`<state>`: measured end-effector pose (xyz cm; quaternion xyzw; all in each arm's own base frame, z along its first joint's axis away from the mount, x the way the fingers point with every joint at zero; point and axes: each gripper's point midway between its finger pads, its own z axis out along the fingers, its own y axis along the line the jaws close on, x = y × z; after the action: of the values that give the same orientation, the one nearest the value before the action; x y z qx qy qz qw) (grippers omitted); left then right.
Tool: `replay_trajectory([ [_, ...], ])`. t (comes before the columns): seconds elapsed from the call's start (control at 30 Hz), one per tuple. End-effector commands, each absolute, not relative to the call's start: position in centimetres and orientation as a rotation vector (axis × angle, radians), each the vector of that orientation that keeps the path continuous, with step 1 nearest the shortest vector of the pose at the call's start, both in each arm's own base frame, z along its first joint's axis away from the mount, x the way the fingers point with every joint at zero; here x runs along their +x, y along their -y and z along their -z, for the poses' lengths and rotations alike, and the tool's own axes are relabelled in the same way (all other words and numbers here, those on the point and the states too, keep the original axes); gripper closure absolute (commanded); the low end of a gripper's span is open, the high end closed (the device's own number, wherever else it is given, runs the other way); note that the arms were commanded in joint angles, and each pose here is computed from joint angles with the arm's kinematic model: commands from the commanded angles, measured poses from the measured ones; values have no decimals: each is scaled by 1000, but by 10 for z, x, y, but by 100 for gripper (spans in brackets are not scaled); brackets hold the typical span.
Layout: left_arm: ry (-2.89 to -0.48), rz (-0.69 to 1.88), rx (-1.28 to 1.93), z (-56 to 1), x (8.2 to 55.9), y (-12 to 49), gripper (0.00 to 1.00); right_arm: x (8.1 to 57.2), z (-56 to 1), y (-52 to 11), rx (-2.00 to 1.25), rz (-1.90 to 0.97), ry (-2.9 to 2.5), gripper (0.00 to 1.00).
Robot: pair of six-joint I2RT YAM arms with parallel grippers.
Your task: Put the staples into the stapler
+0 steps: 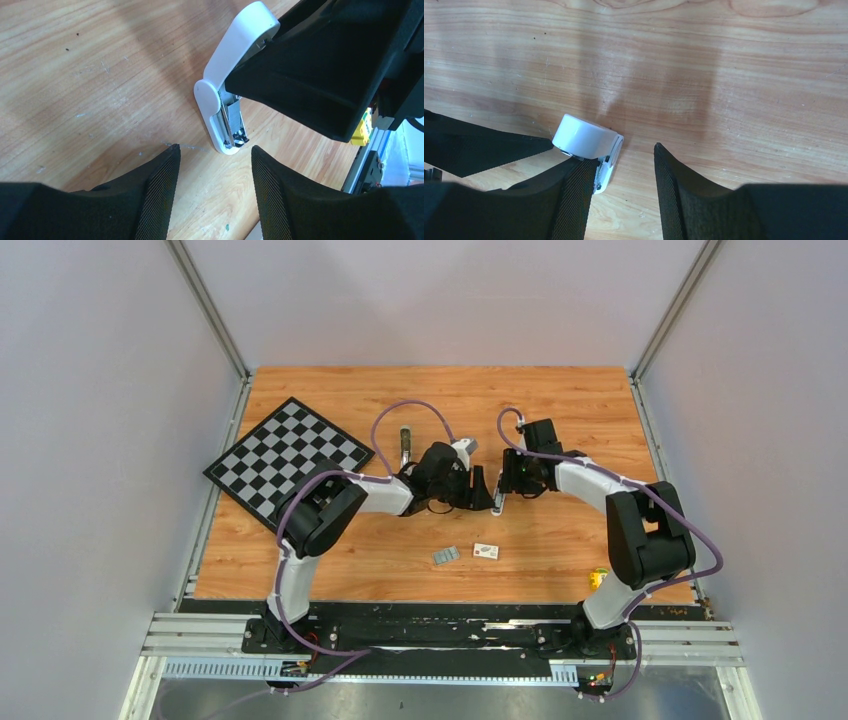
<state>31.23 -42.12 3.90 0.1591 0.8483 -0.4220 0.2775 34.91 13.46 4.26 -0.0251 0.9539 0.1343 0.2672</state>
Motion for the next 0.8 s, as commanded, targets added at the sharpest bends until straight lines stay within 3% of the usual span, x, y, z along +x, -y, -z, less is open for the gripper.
replay_trajectory([
  [0.0,-2255,1153,439,-37,316,431,44,344,-30,-128,-52,-331,-2601,51],
  [0.77,-2271,1131,421,-27,319,431,48,327,-33,-134,-83,-357,-2609,53],
])
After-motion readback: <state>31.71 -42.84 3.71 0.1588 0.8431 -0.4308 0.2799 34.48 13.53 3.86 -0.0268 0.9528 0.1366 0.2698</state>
